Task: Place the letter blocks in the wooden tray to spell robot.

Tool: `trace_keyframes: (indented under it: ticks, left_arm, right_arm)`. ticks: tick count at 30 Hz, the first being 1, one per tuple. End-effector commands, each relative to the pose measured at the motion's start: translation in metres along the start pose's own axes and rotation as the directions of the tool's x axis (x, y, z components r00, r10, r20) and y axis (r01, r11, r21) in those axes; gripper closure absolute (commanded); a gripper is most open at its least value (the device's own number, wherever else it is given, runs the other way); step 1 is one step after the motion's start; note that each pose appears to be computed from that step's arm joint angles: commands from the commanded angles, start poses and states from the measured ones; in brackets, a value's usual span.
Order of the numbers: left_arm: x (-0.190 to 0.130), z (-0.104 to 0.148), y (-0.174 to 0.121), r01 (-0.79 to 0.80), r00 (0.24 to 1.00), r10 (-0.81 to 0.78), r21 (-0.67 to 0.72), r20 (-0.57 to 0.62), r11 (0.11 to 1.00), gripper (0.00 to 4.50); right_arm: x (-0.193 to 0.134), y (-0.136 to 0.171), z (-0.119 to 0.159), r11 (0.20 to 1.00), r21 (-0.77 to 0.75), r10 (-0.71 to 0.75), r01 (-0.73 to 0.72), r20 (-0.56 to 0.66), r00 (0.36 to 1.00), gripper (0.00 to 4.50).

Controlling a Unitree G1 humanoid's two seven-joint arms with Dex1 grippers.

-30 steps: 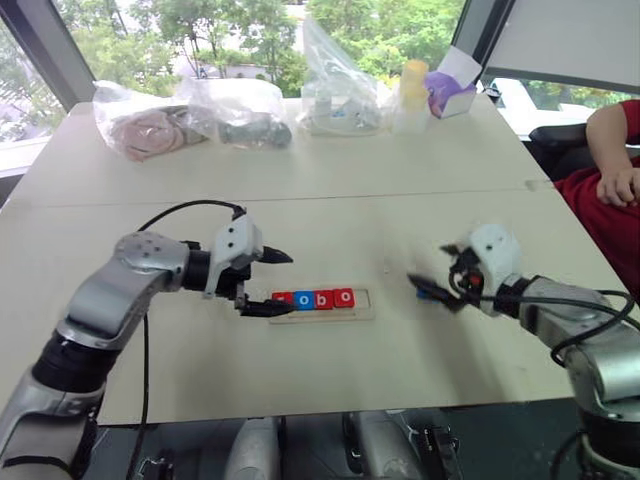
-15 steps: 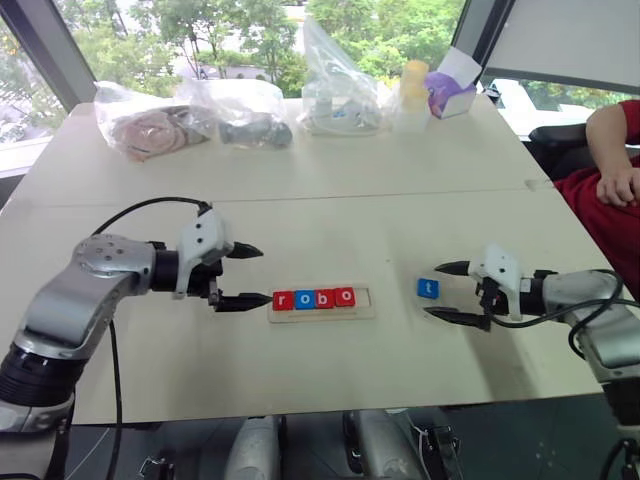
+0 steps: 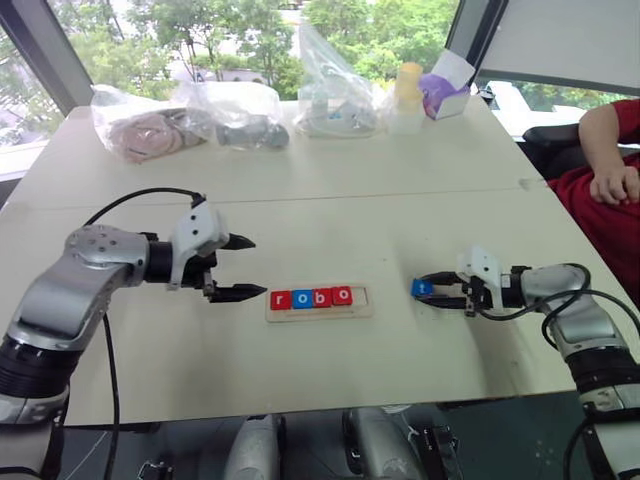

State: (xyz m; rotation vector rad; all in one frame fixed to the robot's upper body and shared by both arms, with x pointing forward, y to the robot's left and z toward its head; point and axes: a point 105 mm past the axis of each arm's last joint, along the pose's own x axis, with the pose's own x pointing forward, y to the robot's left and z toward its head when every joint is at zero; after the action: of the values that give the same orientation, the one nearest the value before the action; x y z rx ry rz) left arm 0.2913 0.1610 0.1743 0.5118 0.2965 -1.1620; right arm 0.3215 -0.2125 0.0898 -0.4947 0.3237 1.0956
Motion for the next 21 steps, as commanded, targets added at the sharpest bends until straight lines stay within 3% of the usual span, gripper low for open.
trace_keyframes:
  ticks: [1, 8, 21]
  left_arm:
    - [-0.006, 0.001, 0.001, -0.005, 1.0, 0.005, 0.048, -0.013, 0.999, 0.0]
    - [0.001, 0.0, -0.005, 0.011, 1.0, -0.011, 0.046, -0.006, 0.999, 0.0]
    - [0.002, -0.004, -0.01, -0.033, 0.999, 0.033, -0.002, 0.013, 0.999, 0.0]
  right_arm:
    - [0.011, 0.0, 0.03, 0.998, -0.051, 0.029, -0.026, 0.059, 0.998, 3.33]
    - [0.04, 0.018, 0.076, 0.986, -0.099, 0.146, -0.134, 0.129, 0.981, 3.33]
    - [0.055, 0.034, 0.069, 0.95, -0.168, 0.27, -0.264, 0.017, 0.963, 3.33]
